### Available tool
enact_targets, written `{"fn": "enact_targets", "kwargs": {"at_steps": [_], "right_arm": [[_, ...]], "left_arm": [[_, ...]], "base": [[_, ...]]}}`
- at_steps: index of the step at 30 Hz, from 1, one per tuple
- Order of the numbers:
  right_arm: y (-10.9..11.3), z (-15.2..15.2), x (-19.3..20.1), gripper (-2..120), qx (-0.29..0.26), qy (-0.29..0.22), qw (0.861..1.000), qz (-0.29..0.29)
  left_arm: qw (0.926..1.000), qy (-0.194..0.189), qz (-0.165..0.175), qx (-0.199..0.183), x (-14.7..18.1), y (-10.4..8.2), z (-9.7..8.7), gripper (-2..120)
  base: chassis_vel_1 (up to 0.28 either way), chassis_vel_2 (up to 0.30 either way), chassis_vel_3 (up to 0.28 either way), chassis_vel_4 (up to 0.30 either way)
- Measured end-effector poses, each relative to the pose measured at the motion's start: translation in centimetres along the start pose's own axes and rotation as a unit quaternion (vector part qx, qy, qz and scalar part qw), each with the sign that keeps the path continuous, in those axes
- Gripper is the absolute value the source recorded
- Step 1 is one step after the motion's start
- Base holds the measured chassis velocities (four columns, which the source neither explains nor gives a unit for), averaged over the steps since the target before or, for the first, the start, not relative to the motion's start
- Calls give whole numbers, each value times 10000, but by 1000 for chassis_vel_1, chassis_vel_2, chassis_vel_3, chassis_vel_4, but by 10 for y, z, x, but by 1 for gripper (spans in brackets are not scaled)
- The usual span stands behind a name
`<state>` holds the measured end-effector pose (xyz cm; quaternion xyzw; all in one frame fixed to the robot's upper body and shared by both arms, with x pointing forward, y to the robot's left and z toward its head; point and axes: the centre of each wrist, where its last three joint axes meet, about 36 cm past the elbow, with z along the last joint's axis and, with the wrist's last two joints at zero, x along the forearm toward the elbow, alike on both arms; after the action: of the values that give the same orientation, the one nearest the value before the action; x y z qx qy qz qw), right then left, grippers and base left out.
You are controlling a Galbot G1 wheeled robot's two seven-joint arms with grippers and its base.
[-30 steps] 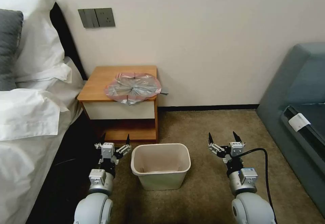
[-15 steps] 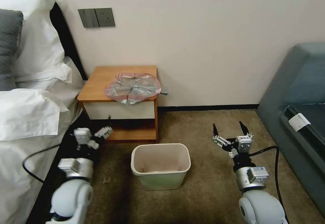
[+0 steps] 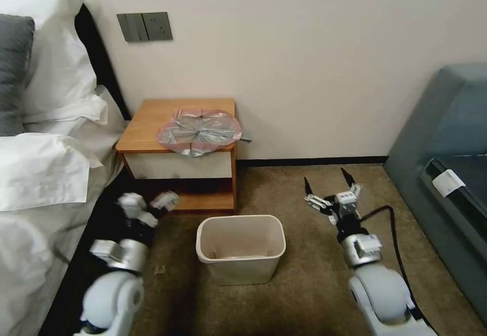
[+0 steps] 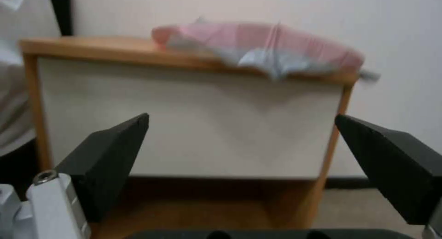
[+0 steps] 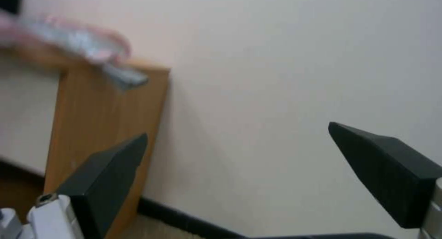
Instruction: Pick up the garbage bag from the table and place it over the trash can.
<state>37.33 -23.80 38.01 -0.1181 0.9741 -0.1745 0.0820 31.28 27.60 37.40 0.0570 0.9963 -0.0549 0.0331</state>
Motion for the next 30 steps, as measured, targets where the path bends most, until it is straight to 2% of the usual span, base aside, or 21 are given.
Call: {"fn": "enact_targets", "kwargs": {"at_steps": [1, 2, 6, 7, 11, 12, 15, 16, 20, 22, 23, 30], "right_arm": [[0, 5, -17, 100, 227, -70, 9997, -115], [0, 5, -17, 100, 227, -70, 9997, -115], [-8, 23, -80, 100, 1226, -384, 9904, -519], [-8, 23, -80, 100, 1226, -384, 9904, -519], [-6, 32, -123, 100, 1964, -503, 9750, -912], [-6, 32, -123, 100, 1964, -503, 9750, -912], [-8, 36, -162, 100, 2567, -649, 9576, -1134], [-8, 36, -162, 100, 2567, -649, 9576, -1134], [-7, 35, -202, 100, 3064, -827, 9388, -1337], [-6, 34, -204, 100, 3097, -842, 9374, -1354], [-4, 36, -212, 100, 3205, -861, 9321, -1451], [6, 37, -219, 100, 3227, -890, 9289, -1582]], "left_arm": [[9999, 35, -54, -105, 2, -1, 2, 100], [9999, 35, -54, -105, 2, -1, 2, 100], [9994, 39, -265, -229, 6, 4, -1, 100], [9994, 39, -265, -229, 6, 4, -1, 100], [9987, -4, -397, -314, 6, 10, -6, 100], [9987, -4, -397, -314, 6, 10, -6, 100], [9980, -32, -533, -346, 4, 13, -8, 100], [9980, -32, -533, -346, 4, 13, -8, 100], [9970, 43, -668, -400, 1, 16, -3, 100], [9968, 55, -678, -412, 1, 16, -3, 100], [9965, 92, -712, -435, 0, 16, 0, 100], [9956, 155, -810, -450, -2, 12, 8, 100]], "base": [[0, 0, 0, 0], [0, 0, 0, 0], [0, 0, 0, 0], [0, 0, 0, 0], [0, 0, 0, 0], [0, 0, 0, 0], [0, 0, 0, 0], [0, 0, 0, 0], [0, 0, 0, 0], [0, 0, 0, 0], [0, 0, 0, 0], [0, 0, 0, 0]]}}
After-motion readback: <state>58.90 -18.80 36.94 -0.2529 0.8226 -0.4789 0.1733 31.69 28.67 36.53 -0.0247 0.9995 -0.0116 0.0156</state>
